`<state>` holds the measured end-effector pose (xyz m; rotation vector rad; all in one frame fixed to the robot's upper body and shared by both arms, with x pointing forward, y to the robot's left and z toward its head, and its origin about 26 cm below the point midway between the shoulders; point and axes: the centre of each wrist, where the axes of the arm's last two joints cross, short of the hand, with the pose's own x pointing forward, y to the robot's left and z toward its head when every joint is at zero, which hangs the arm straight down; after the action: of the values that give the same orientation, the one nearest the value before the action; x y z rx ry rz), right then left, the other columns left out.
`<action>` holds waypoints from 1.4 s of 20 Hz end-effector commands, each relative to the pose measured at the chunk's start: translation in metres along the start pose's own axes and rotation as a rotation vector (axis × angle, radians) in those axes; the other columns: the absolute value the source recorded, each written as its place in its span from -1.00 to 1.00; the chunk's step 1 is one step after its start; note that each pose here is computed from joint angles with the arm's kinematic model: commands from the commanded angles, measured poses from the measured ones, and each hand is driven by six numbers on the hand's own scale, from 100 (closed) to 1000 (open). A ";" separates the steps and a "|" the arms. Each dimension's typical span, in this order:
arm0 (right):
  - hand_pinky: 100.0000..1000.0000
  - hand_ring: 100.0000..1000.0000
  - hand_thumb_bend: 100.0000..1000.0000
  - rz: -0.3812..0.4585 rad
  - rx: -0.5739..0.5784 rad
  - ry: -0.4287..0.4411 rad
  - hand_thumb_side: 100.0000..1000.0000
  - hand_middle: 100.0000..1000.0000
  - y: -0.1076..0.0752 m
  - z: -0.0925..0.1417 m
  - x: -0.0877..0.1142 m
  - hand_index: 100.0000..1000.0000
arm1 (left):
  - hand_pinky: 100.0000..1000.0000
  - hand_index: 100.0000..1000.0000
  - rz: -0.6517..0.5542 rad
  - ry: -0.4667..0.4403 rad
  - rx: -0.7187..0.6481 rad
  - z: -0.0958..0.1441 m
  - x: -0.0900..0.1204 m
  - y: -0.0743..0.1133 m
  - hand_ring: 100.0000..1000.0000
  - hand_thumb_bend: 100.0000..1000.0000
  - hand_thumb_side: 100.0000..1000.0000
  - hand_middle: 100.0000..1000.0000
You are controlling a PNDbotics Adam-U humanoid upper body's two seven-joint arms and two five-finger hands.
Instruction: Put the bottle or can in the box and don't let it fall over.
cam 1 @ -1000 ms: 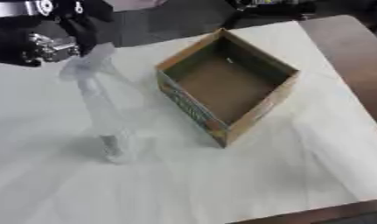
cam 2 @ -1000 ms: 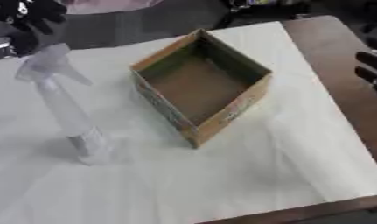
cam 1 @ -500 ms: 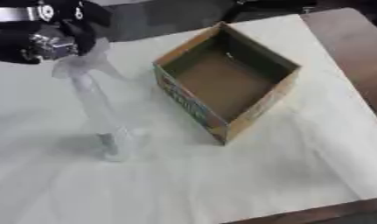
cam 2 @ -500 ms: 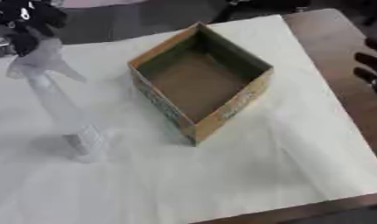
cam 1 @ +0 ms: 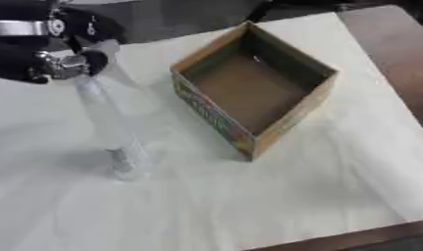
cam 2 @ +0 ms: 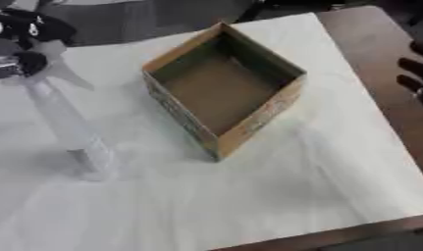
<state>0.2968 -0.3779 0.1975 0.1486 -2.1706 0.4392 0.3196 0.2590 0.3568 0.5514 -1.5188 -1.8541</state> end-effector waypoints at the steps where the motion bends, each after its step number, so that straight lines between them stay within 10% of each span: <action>1: 1.00 1.00 -1.00 0.027 0.006 -0.012 0.10 1.00 -0.003 -0.003 0.007 0.98 | 0.54 0.96 -0.021 0.025 0.004 0.005 -0.002 0.005 0.80 -1.00 1.00 1.00; 13: 1.00 1.00 -1.00 0.026 0.005 -0.010 0.11 1.00 -0.003 -0.003 0.006 0.98 | 0.35 0.83 -0.020 0.051 0.001 -0.001 -0.011 0.003 0.26 -1.00 0.83 0.62; 28: 1.00 1.00 -1.00 0.025 0.008 -0.001 0.14 1.00 -0.003 -0.002 0.004 0.97 | 0.32 0.73 -0.070 0.061 -0.003 -0.011 -0.011 0.007 0.22 -0.85 0.62 0.36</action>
<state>0.2977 -0.3761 0.1941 0.1498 -2.1580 0.4397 0.3389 0.2568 0.3496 0.6120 -1.4612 -1.8746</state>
